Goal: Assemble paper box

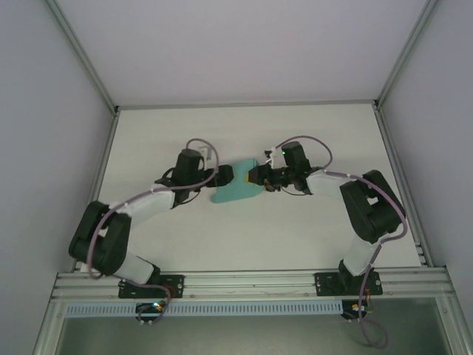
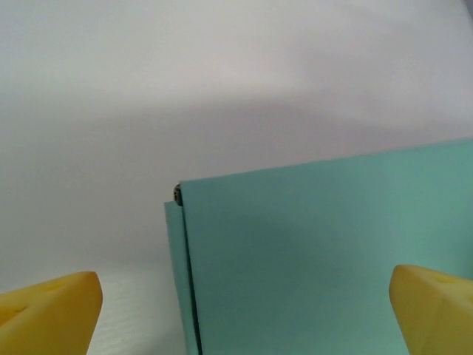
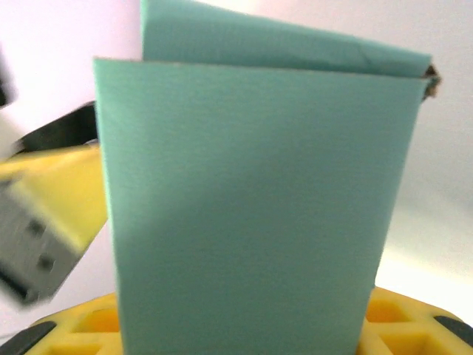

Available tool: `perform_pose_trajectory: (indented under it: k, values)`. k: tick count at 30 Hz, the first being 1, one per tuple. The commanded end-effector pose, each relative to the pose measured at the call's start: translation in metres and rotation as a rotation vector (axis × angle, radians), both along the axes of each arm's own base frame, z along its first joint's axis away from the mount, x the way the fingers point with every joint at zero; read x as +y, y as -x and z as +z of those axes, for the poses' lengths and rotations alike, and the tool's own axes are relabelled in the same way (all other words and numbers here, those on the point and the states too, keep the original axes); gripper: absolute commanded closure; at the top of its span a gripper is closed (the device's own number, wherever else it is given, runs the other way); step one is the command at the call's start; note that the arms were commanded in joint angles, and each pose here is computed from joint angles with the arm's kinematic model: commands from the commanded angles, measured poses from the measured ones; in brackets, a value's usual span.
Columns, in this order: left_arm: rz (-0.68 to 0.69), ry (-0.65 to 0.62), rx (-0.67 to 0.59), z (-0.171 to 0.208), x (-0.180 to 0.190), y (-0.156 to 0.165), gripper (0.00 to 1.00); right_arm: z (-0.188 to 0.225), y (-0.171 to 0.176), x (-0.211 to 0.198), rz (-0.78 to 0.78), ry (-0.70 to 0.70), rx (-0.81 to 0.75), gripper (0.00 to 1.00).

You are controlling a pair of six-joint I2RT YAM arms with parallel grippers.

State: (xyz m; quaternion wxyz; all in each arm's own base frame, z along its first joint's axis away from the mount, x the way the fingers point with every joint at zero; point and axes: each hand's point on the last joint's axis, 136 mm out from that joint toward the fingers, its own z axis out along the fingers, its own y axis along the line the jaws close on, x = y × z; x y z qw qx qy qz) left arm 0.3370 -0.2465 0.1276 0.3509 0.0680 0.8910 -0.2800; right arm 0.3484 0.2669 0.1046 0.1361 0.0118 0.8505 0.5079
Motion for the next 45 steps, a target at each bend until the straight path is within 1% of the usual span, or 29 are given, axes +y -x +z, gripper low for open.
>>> perform_pose_trajectory:
  k: [1, 3, 5, 7, 9, 11, 13, 14, 16, 18, 22, 26, 28, 31, 34, 37, 41, 45]
  values:
    - [-0.143, -0.472, -0.23, 0.017, 0.011, 0.017, 0.0, 0.016, 0.0, -0.022, -0.056, -0.061, 0.074, 0.6]
    - [-0.294, -0.55, -0.376, 0.031, -0.015, 0.031, 0.0, 0.016, 0.001, -0.037, -0.103, -0.083, 0.155, 0.61]
    - [-0.468, -0.619, -0.513, 0.036, -0.041, 0.051, 0.0, 0.015, 0.003, -0.053, -0.147, -0.105, 0.253, 0.63]
    - [-0.641, -0.729, -0.65, 0.031, -0.063, 0.072, 0.0, 0.02, 0.007, -0.064, -0.161, -0.157, 0.327, 0.66]
    - [-0.759, -0.87, -0.747, 0.02, -0.072, 0.082, 0.0, 0.024, 0.011, -0.073, -0.181, -0.194, 0.38, 0.66]
    - [-0.758, -0.98, -0.803, 0.019, -0.075, 0.072, 0.0, 0.024, 0.017, -0.083, -0.206, -0.193, 0.428, 0.65]
    - [-0.781, -1.054, -0.805, 0.013, -0.072, 0.062, 0.0, 0.027, 0.024, -0.09, -0.219, -0.184, 0.456, 0.65]
    - [-0.793, -1.068, -0.796, 0.01, -0.071, 0.059, 0.0, 0.03, 0.027, -0.092, -0.223, -0.184, 0.468, 0.65]
    - [-0.836, -1.042, -0.756, 0.003, -0.07, 0.058, 0.0, 0.036, 0.032, -0.094, -0.224, -0.194, 0.479, 0.65]
    - [-0.869, -0.987, -0.728, -0.001, -0.072, 0.061, 0.0, 0.041, 0.036, -0.095, -0.233, -0.205, 0.509, 0.65]
    - [-0.853, -0.916, -0.767, 0.005, -0.079, 0.057, 0.0, 0.049, 0.04, -0.093, -0.217, -0.224, 0.533, 0.65]
    - [-0.866, -0.84, -0.775, 0.009, -0.088, 0.059, 0.0, 0.05, 0.039, -0.089, -0.208, -0.265, 0.569, 0.65]
    - [-0.882, -0.825, -0.772, 0.006, -0.09, 0.059, 0.0, 0.052, 0.039, -0.087, -0.2, -0.282, 0.578, 0.65]
    - [-0.871, -0.815, -0.773, 0.008, -0.093, 0.054, 0.0, 0.055, 0.041, -0.084, -0.188, -0.298, 0.596, 0.65]
    - [-0.847, -0.759, -0.799, 0.018, -0.098, 0.05, 0.02, 0.052, 0.044, -0.082, -0.173, -0.296, 0.623, 0.65]
    - [-0.836, -0.725, -0.819, 0.025, -0.101, 0.047, 0.12, 0.052, 0.048, -0.077, -0.144, -0.307, 0.649, 0.65]
    - [-0.829, -0.741, -0.829, 0.028, -0.1, 0.042, 0.3, 0.056, 0.051, -0.071, -0.111, -0.318, 0.661, 0.63]
    - [-0.828, -0.736, -0.833, 0.03, -0.098, 0.042, 0.43, 0.058, 0.051, -0.069, -0.106, -0.319, 0.668, 0.63]
